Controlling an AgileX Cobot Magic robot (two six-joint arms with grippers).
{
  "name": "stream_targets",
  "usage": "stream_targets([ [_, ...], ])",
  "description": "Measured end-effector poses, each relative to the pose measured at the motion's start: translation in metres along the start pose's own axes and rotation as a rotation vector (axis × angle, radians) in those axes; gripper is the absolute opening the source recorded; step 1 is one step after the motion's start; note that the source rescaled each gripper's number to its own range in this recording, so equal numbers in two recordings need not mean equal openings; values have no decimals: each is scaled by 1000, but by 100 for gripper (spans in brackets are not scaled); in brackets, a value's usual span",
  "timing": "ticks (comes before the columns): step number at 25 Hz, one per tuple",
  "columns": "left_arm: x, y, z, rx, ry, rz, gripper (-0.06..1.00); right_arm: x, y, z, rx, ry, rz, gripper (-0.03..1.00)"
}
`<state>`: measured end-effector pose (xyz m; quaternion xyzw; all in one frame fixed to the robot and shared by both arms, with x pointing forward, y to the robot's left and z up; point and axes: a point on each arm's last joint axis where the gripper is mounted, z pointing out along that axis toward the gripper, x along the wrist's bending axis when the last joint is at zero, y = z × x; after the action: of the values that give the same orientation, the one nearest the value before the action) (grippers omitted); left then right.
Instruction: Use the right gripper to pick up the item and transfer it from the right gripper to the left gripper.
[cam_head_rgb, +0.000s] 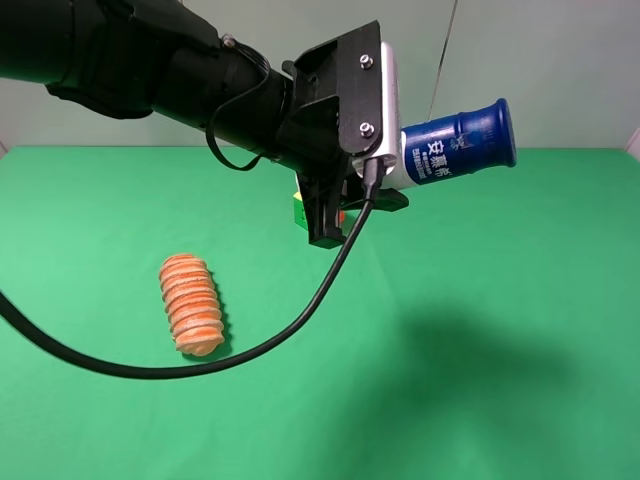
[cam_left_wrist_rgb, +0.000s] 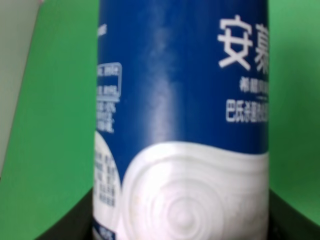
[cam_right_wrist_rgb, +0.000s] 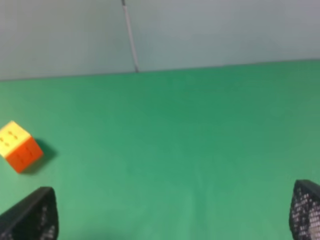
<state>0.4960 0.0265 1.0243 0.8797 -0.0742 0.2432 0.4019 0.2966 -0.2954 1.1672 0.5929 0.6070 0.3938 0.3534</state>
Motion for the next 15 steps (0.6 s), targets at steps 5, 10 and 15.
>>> stream_targets([
  [5,0,0,0,0,1,0,5,-5,-28,-47,-58,-26,2,100],
  [10,1,-1,0,7,16,0,5,-8,-53,-79,-177,-24,1,100],
  [15,2,-1,0,8,18,-1,5,-8,-89,-77,-187,-10,-2,100],
])
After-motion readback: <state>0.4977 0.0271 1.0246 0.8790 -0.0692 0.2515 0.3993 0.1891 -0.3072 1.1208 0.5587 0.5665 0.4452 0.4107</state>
